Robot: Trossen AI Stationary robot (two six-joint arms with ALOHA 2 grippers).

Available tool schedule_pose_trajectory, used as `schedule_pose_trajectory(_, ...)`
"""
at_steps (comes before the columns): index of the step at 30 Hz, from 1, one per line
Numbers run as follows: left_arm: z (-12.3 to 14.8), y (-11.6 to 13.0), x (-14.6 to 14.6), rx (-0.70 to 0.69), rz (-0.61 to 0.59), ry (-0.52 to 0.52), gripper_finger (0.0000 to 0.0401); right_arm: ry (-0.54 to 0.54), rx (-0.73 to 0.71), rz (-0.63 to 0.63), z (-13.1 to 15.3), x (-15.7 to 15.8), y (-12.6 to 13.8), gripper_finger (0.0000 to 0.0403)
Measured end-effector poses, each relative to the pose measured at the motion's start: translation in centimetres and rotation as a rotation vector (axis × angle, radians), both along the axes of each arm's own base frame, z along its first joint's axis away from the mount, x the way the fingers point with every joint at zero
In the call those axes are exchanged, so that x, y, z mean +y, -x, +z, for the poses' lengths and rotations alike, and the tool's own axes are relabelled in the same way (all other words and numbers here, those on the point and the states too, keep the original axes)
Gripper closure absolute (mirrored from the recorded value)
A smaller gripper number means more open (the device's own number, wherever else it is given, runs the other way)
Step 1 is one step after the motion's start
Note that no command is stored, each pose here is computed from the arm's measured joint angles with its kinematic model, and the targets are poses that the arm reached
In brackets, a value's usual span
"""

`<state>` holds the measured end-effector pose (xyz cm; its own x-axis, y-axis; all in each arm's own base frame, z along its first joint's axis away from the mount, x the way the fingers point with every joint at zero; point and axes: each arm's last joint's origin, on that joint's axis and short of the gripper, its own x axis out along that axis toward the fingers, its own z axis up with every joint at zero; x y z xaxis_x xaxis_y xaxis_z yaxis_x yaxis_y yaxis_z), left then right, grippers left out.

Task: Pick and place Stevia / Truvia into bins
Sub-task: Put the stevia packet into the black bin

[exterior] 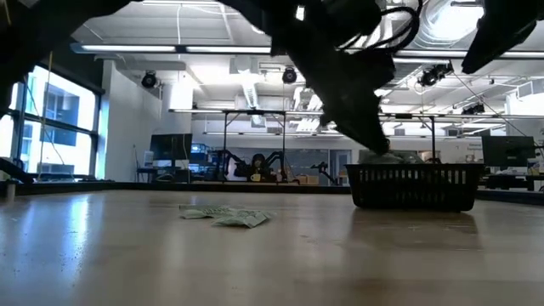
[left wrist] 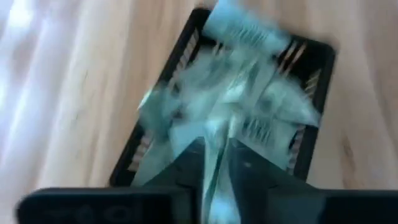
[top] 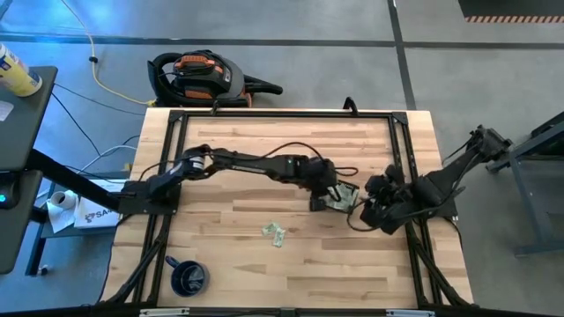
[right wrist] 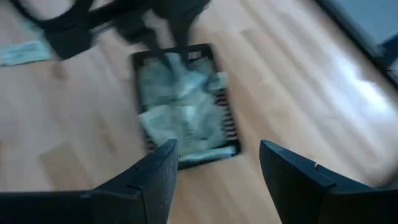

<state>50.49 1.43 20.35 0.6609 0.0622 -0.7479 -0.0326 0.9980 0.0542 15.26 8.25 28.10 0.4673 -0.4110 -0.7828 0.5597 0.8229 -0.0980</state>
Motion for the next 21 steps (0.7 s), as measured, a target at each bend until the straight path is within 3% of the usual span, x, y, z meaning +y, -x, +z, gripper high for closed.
schedule_pose_trajectory(2, 1.7, 1.0, 0.0, 0.083, 0.034, 0.004, 0.0275, -0.022, -0.014, 0.052, -0.6, 0.5, -0.4, 0.0185)
schedule_pose_trajectory(7, 8.5, 3.7, -0.8, 0.029, 0.004, 0.021, 0.0224, -0.030, -0.077, 0.126, -0.8, 0.6, -1.8, 0.0185)
schedule_pose_trajectory(9, 9.5, 5.5, -1.7, 0.075, -0.025, 0.013, 0.0214, -0.065, -0.088, 0.175, -0.7, 0.4, -2.7, 0.0185)
schedule_pose_trajectory(13, 8.7, 9.1, -3.9, 0.131, -0.051, 0.026, 0.0209, -0.108, -0.096, 0.326, -1.1, 0.2, -5.7, 0.0185)
schedule_pose_trajectory(21, 2.5, 17.2, -6.6, 0.043, 0.171, 0.275, 0.0208, -0.159, -0.066, 0.636, -5.1, -0.8, -12.5, 0.0185)
